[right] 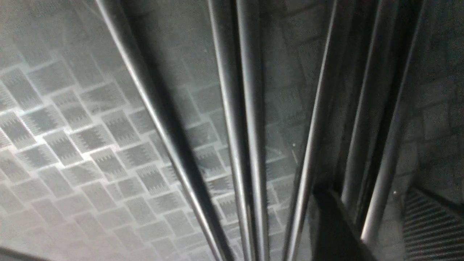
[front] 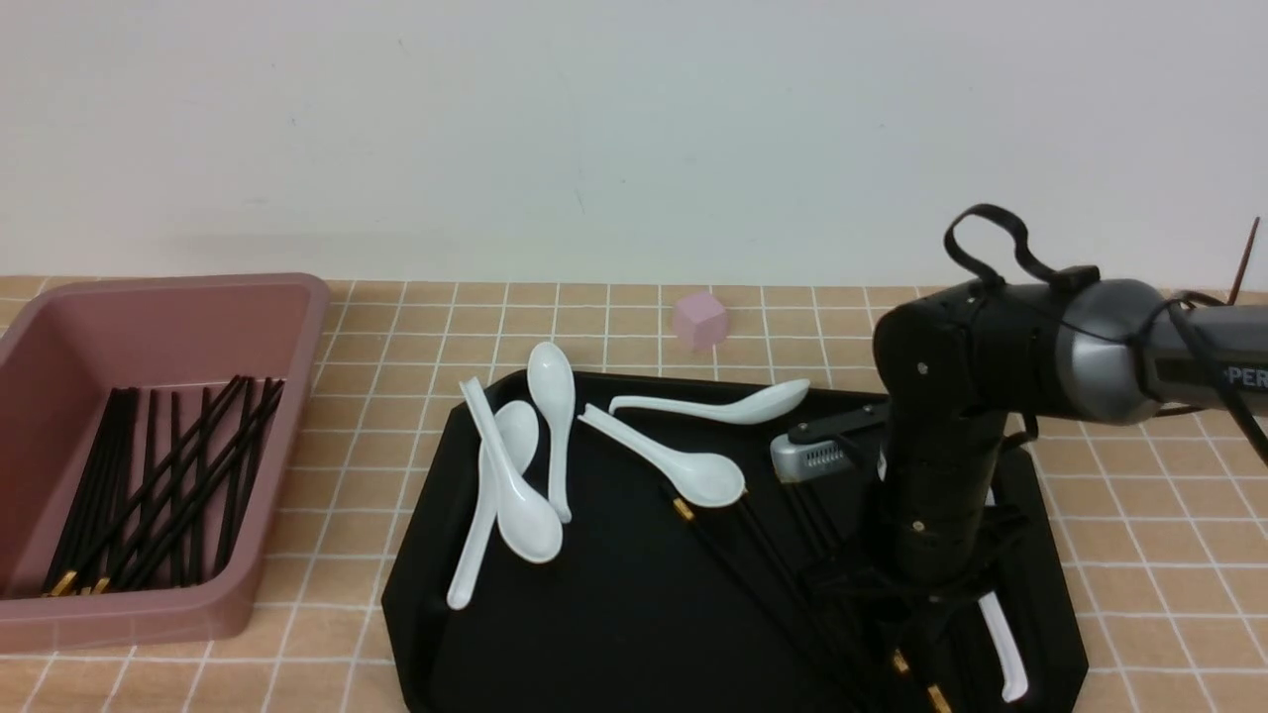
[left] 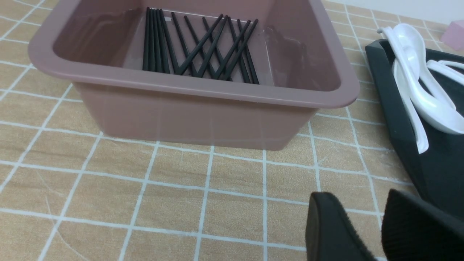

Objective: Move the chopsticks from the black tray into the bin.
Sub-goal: Use the right arm to grab a pair of chopsticks, then use the right arm to put the chopsticks into the lunch box

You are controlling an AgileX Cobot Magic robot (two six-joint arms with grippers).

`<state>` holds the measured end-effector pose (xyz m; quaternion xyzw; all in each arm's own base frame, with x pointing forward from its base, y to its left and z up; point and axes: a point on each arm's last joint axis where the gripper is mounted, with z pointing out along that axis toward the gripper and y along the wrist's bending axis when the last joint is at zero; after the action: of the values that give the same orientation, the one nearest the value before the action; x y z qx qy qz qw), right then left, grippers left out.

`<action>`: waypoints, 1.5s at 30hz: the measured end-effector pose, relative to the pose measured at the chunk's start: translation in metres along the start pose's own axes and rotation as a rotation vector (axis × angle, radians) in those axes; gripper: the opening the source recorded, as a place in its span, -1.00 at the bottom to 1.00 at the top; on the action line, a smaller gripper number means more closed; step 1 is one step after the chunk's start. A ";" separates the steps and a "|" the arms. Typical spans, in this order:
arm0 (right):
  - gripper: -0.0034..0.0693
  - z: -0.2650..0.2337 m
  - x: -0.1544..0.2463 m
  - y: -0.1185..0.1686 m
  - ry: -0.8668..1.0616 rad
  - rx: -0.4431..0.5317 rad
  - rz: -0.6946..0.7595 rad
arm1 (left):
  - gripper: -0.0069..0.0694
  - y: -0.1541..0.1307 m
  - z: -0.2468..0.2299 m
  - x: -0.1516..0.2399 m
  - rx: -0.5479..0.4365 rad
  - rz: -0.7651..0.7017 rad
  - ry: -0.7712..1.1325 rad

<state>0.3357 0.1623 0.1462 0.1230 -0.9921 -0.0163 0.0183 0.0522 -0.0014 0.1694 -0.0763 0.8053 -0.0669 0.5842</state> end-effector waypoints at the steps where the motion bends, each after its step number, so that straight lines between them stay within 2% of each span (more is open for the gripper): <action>1: -0.25 0.000 0.000 0.000 0.002 0.002 -0.001 | -0.19 0.000 0.000 0.000 0.000 0.000 0.000; 4: -0.54 0.000 0.000 -0.001 0.005 0.007 -0.004 | -0.19 0.000 0.000 0.000 0.000 0.000 0.000; 13: -0.53 -0.012 0.005 -0.001 -0.023 0.001 -0.005 | -0.19 0.000 0.000 0.000 0.000 0.000 0.000; 25: -0.53 -0.091 0.030 -0.002 -0.180 -0.033 -0.008 | -0.19 0.000 0.000 0.000 0.000 0.000 0.000; 28: -0.53 -0.120 0.032 0.001 -0.241 -0.073 -0.009 | -0.19 0.000 0.000 0.000 0.000 0.000 0.000; 32: -0.53 -0.173 0.023 0.026 -0.382 -0.210 -0.067 | -0.19 0.000 0.000 0.000 0.000 0.000 0.000; 34: -0.53 -0.193 0.020 0.046 -0.443 -0.290 -0.109 | -0.19 0.000 0.000 0.000 0.000 0.000 0.000; 37: -0.53 -0.216 0.009 0.090 -0.562 -0.461 -0.181 | -0.19 0.000 0.000 0.000 0.000 0.000 0.000; 39: -0.53 -0.217 0.002 0.115 -0.615 -0.544 -0.204 | -0.19 0.000 0.000 0.000 0.000 0.000 0.000; 40: -0.53 -0.216 -0.006 0.137 -0.668 -0.617 -0.212 | -0.19 0.000 0.000 0.000 0.000 0.000 0.000; 41: -0.53 -0.214 -0.009 0.143 -0.676 -0.637 -0.208 | -0.19 0.000 0.000 0.000 0.000 0.000 0.000; 42: -0.53 -0.206 -0.017 0.164 -0.721 -0.702 -0.208 | -0.19 0.000 0.000 0.000 0.000 0.000 0.000; 45: -0.53 -0.184 -0.033 0.203 -0.792 -0.815 -0.175 | -0.19 0.000 0.000 0.000 0.000 0.000 0.000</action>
<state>0.3254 0.3619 0.3363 0.1723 -0.8230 -0.4436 -0.3102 0.0522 -0.0014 0.1694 -0.0763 0.8053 -0.0669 0.5842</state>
